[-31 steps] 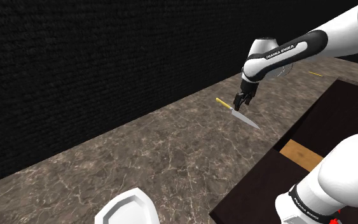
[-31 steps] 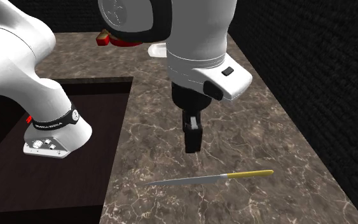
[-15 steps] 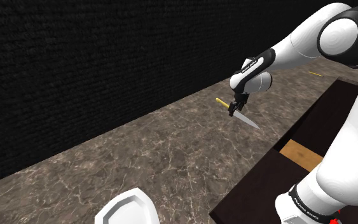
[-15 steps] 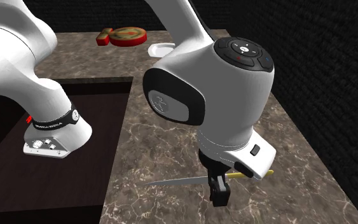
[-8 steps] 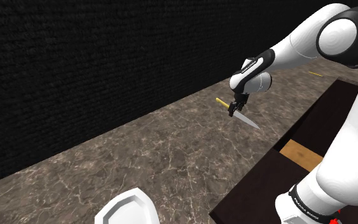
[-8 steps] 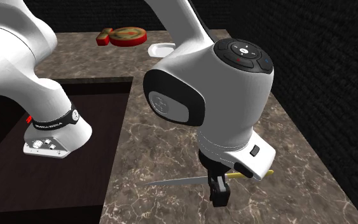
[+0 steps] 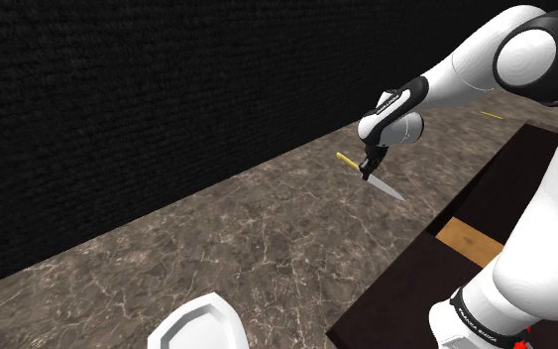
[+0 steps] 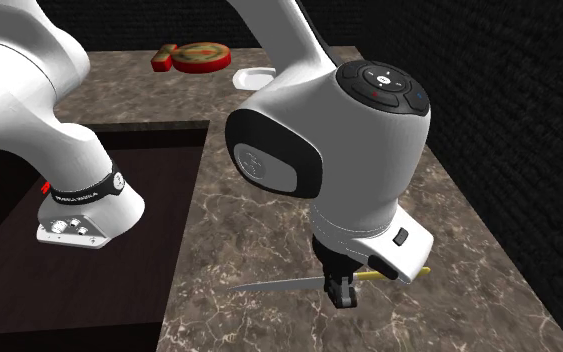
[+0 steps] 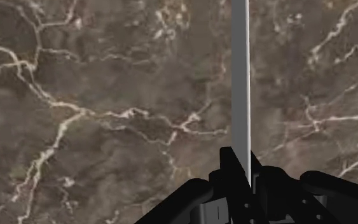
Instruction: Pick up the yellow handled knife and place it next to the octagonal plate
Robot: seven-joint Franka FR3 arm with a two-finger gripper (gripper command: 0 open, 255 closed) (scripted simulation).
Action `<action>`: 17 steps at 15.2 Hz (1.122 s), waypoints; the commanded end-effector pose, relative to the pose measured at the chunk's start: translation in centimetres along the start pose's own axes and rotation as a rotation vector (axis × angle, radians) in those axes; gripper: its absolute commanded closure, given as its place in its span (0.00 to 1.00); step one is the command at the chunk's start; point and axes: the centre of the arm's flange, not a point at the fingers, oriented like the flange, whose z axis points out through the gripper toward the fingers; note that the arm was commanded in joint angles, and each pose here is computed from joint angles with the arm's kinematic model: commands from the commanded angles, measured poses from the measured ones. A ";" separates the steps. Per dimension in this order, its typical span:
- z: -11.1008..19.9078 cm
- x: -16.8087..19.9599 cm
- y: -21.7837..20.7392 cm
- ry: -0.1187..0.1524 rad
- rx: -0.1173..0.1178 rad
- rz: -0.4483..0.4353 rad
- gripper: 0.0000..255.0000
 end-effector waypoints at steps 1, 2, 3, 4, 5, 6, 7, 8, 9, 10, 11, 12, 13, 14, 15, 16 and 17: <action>0.0 0.0 0.0 0.000 0.000 0.000 1.00; 0.0 0.0 0.0 0.000 0.000 0.000 1.00; -0.5 0.0 0.0 0.000 0.000 0.000 1.00; -1.0 0.0 0.0 0.000 0.000 0.000 1.00; -1.6 0.0 0.0 0.000 0.000 0.000 1.00; -2.1 0.0 0.0 0.000 0.000 0.000 1.00; -2.6 0.1 0.0 0.000 0.000 0.000 1.00; -3.2 0.1 0.0 0.000 0.000 0.000 1.00; -3.7 0.1 0.0 0.000 0.000 0.000 1.00; -4.2 0.1 0.0 0.000 0.000 0.000 1.00; -4.7 0.1 0.0 0.000 0.000 0.000 1.00; -5.3 0.1 0.0 0.000 0.000 0.000 1.00; -5.8 0.1 0.0 0.000 0.000 0.000 1.00; -6.3 0.1 0.0 0.000 0.000 0.000 1.00; -6.9 0.1 0.0 0.000 0.000 0.000 1.00; -7.4 0.2 0.0 0.000 0.000 0.000 1.00; -7.9 0.2 0.0 0.000 0.000 0.000 1.00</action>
